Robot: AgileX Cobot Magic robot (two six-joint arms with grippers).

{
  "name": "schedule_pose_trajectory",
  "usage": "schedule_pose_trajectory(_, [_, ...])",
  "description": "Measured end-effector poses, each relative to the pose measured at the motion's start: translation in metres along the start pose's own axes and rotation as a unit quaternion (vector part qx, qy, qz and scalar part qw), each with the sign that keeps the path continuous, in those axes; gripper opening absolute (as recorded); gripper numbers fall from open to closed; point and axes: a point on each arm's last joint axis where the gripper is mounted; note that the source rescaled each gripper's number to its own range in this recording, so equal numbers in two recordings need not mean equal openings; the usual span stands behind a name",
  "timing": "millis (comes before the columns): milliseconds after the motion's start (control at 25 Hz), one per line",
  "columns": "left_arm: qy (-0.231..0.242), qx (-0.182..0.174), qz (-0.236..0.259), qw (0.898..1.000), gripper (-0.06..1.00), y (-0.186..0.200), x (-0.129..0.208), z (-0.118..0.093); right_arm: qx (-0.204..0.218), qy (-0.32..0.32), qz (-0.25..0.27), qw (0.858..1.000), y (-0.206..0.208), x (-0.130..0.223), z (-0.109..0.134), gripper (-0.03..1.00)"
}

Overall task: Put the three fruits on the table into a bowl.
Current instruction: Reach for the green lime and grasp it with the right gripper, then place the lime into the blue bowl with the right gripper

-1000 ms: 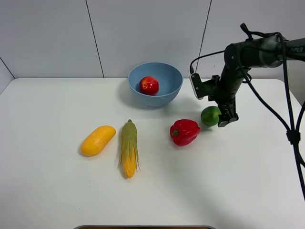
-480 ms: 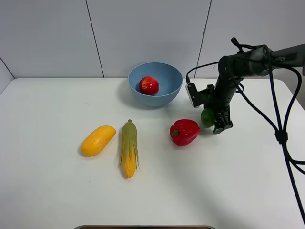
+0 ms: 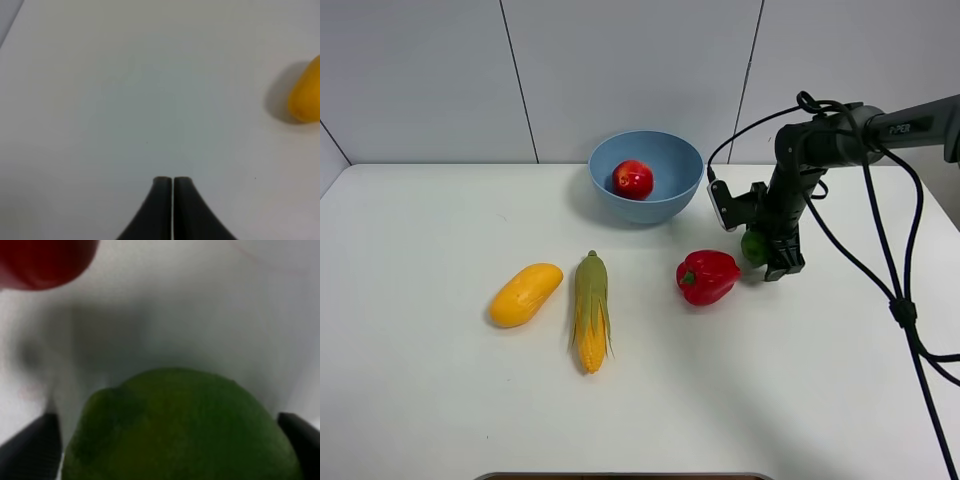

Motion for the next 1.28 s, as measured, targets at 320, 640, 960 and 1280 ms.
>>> schedule_pose_trajectory(320, [0.000, 0.000, 0.000, 1.000, 0.00, 0.000, 0.000, 0.000, -0.002, 0.004, 0.003, 1.000, -0.001, 0.001, 0.000, 0.68])
schedule_pose_trajectory(640, [0.000, 0.000, 0.000, 1.000, 0.00, 0.000, 0.000, 0.000, 0.006, 0.017, 0.016, 1.000, -0.001, 0.003, -0.001, 0.68])
schedule_pose_trajectory(960, [0.000, 0.000, 0.000, 1.000, 0.00, 0.000, 0.000, 0.000, 0.037, -0.004, 0.017, 0.999, 0.028, 0.003, -0.005, 0.68])
schedule_pose_trajectory(1280, [0.000, 0.000, 0.000, 1.000, 0.00, 0.000, 0.000, 0.000, 0.104, -0.072, 0.011, 0.992, 0.093, -0.001, -0.006, 0.68])
Point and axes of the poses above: a point on each arm's last joint axis where the gripper is mounted, y pointing back along that axis away from the gripper, z along the wrist's bending axis when the last joint is at zero, x = y × z, and after that the axes turned 10 degrees about y, right-handed
